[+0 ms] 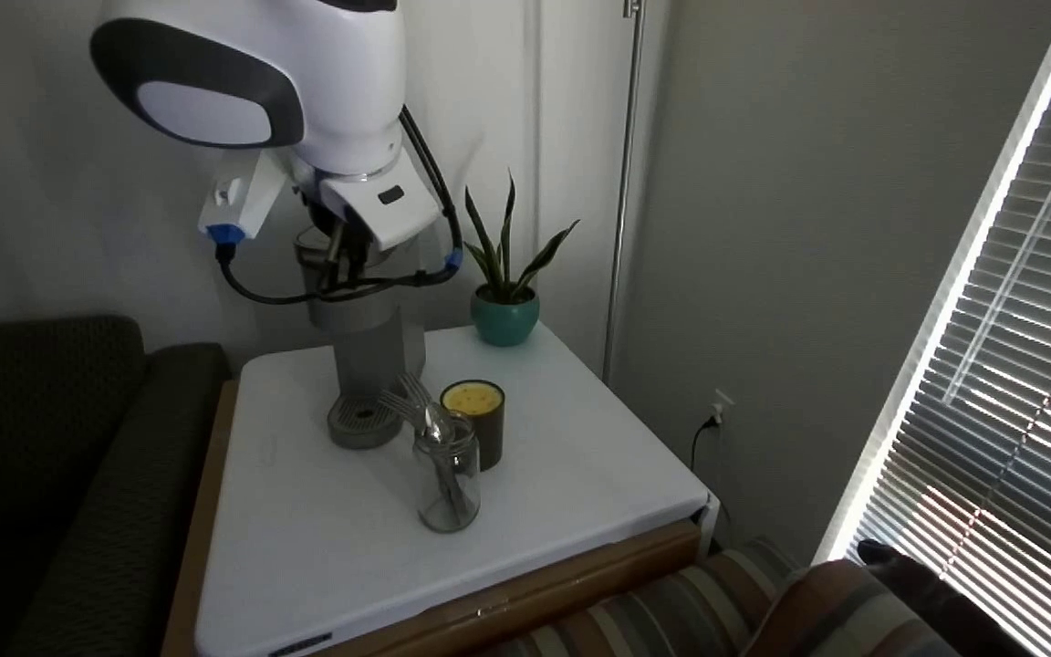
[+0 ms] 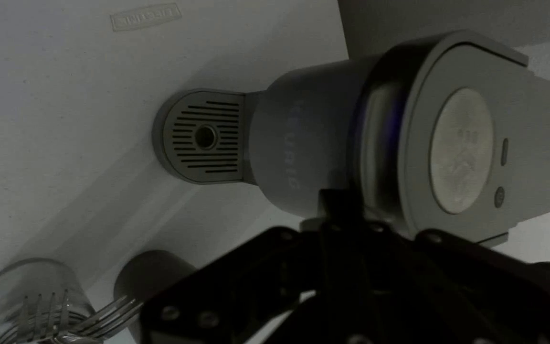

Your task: Open the lid on the coffee machine

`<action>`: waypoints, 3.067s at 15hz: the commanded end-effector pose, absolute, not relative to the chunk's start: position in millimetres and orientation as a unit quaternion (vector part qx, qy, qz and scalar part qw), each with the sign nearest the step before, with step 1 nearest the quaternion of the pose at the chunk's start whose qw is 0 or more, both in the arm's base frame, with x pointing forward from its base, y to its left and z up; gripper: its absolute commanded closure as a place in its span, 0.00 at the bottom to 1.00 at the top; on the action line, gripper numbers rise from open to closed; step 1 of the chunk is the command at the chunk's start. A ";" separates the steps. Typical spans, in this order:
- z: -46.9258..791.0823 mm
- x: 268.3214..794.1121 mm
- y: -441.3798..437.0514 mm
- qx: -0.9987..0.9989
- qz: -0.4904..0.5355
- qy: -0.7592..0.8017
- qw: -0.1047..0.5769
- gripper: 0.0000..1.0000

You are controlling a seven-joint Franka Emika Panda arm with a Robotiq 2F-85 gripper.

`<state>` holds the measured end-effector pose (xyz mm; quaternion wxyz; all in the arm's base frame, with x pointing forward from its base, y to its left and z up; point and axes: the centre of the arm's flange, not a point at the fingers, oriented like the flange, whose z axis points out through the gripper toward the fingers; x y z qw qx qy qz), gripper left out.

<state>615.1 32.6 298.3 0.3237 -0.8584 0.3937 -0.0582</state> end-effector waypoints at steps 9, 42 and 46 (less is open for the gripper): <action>354.9 605.9 31.9 -0.856 -0.113 0.383 0.329 1.00; 389.1 588.5 16.8 -0.882 -0.136 0.390 0.228 1.00; 383.6 587.2 32.7 -0.887 -0.102 0.379 0.242 1.00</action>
